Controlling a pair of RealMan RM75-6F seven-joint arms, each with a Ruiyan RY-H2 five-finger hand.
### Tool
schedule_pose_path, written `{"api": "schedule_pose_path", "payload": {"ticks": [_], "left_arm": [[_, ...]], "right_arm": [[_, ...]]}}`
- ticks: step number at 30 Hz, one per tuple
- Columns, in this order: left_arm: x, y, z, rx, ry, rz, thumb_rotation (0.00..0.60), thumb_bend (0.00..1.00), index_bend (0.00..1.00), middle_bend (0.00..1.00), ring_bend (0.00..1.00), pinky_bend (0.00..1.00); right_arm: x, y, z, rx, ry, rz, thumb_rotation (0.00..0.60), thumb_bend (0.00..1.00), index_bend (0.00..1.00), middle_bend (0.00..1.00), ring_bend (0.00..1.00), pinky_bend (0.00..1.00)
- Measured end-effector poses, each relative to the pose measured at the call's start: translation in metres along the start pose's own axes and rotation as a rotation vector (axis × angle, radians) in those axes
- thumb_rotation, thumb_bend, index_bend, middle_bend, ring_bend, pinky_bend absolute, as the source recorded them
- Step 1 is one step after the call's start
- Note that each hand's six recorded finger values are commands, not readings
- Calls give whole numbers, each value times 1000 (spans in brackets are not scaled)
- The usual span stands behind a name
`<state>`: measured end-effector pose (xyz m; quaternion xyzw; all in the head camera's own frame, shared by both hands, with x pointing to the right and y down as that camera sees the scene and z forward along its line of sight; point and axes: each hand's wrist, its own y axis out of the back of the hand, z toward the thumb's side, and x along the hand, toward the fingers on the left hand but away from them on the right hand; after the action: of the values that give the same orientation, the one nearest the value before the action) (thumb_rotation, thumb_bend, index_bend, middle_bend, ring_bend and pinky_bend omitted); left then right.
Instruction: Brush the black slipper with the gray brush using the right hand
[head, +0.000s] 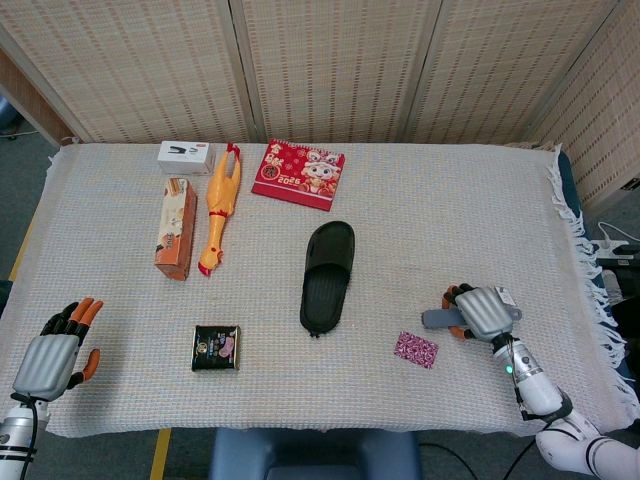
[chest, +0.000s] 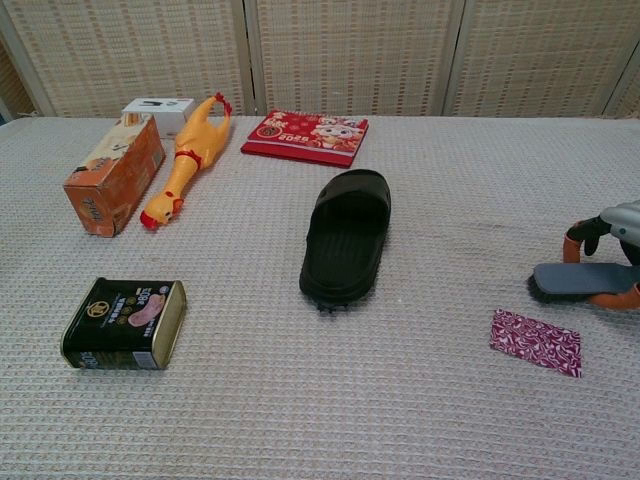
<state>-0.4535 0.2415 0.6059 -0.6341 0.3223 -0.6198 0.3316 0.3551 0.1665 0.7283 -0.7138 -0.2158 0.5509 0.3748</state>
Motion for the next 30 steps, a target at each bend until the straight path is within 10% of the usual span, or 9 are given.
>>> {"api": "schedule_pose_path", "payload": {"ticks": [9, 30], "left_arm": [[-1, 0, 1, 2, -7, 3, 576, 535, 0, 0, 0, 141], [1, -9, 4, 19, -9, -26, 580, 540, 0, 0, 0, 141]], "right_arm": [[-5, 4, 2, 26, -7, -20, 600, 328, 665, 551, 638, 904], [-22, 55, -34, -342, -111, -50, 600, 393, 755, 614, 693, 912]]}}
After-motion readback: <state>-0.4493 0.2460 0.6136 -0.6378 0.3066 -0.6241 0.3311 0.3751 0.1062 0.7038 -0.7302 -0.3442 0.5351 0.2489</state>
